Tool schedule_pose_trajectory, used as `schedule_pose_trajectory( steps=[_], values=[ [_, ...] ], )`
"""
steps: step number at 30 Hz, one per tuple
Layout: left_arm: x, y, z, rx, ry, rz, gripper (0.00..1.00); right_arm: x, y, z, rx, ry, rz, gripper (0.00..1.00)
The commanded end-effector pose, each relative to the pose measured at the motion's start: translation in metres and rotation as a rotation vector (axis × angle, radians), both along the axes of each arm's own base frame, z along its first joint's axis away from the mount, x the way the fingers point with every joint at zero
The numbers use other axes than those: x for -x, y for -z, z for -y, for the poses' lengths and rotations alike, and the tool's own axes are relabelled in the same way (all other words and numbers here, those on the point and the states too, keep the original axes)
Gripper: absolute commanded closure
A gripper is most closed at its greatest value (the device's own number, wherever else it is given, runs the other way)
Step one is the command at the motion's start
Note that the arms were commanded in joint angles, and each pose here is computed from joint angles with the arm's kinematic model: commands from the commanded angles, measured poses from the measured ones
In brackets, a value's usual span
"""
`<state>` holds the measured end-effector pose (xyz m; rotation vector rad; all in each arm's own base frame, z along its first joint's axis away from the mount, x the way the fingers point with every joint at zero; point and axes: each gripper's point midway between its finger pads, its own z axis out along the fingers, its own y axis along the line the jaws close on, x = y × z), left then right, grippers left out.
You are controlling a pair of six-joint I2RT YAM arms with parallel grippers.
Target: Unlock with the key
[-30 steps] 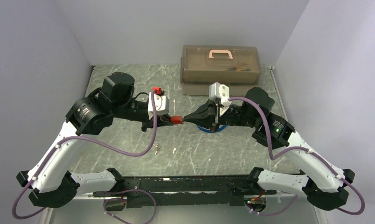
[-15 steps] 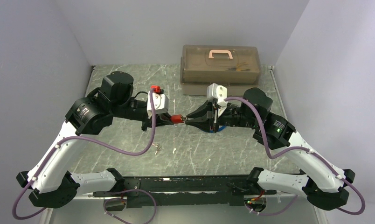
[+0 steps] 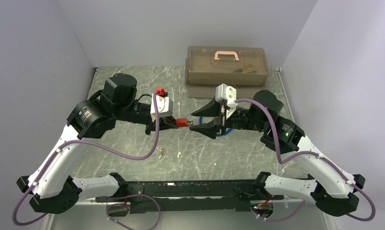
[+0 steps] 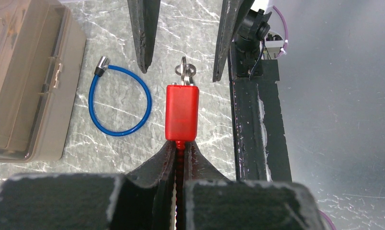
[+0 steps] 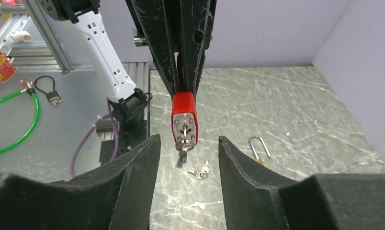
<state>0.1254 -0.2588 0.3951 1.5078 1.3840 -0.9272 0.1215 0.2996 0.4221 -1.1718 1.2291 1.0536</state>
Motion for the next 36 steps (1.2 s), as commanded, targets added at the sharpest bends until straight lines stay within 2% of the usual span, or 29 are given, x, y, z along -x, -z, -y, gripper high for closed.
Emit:
schedule_pose_trajectory(
  steps=[1,5,13,17,20,24,28,36],
  values=[
    [0.007,-0.020,0.000,0.068,0.030,0.045,1.00,0.007,-0.029,0.000,-0.088,-0.033,0.042,0.49],
    [0.007,-0.021,-0.001,0.071,0.026,0.047,1.00,0.002,-0.025,-0.003,-0.069,-0.018,0.037,0.54],
    [0.007,-0.024,-0.001,0.081,0.024,0.043,1.00,-0.016,-0.025,0.002,-0.043,0.088,0.046,0.77],
    [0.006,-0.024,-0.001,0.082,0.023,0.039,1.00,-0.018,-0.031,0.008,-0.072,0.119,0.066,0.81],
    [0.006,-0.024,-0.001,0.083,0.024,0.036,1.00,-0.019,-0.032,0.012,-0.080,0.134,0.075,0.80],
    [0.007,-0.026,-0.001,0.089,0.025,0.031,1.00,-0.021,-0.032,0.015,-0.077,0.155,0.074,0.64],
    [0.007,-0.027,-0.001,0.094,0.029,0.027,1.00,-0.021,-0.032,0.016,-0.081,0.161,0.074,0.56],
    [0.008,-0.028,-0.001,0.101,0.030,0.019,1.00,-0.026,-0.034,0.013,-0.097,0.176,0.077,0.55]
  ],
)
